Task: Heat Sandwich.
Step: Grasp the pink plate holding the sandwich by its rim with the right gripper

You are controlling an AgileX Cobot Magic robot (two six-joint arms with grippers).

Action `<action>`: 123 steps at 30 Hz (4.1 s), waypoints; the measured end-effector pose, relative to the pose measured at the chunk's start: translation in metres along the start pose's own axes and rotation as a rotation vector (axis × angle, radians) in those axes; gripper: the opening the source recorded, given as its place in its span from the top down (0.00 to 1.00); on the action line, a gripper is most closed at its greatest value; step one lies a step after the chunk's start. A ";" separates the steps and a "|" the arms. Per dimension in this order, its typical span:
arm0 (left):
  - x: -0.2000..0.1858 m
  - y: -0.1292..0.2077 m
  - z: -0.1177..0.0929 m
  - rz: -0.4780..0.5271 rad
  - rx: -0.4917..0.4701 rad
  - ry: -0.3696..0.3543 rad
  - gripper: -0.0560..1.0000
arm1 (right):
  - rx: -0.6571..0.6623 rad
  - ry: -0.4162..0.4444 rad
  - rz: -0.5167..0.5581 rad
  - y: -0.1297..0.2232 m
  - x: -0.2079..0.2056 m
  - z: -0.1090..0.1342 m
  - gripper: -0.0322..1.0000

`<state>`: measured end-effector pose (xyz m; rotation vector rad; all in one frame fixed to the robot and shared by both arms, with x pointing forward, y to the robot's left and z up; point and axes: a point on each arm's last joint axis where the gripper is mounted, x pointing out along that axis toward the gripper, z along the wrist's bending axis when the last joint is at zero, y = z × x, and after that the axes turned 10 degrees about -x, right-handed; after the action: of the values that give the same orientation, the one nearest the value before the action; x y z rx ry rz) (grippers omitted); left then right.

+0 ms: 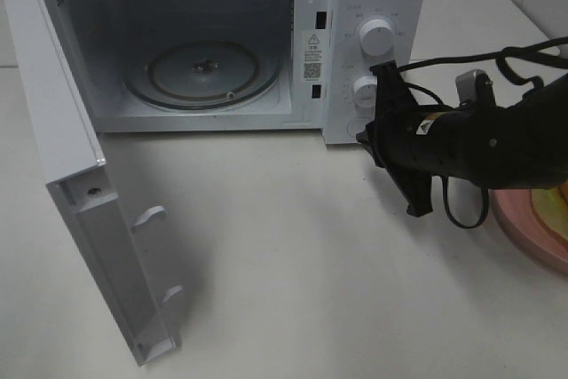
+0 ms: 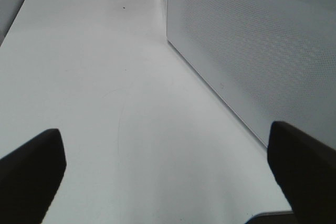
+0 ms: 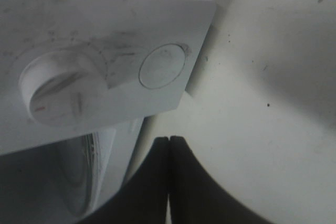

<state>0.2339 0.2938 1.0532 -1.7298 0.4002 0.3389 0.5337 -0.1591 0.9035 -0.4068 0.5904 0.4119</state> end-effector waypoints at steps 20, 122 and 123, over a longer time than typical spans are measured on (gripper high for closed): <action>0.000 0.000 0.000 0.000 0.000 0.000 0.01 | -0.895 0.207 0.373 0.007 -0.059 0.000 0.92; 0.000 0.000 0.000 0.000 0.001 -0.001 0.01 | -1.346 0.679 0.650 -0.090 -0.023 -0.064 0.91; 0.000 0.000 0.000 0.000 0.001 -0.001 0.01 | -1.347 0.681 0.649 -0.090 -0.023 -0.064 0.91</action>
<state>0.2339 0.2938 1.0532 -1.7291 0.3996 0.3394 0.5312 -0.2709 0.8911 -1.7063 1.0573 1.3231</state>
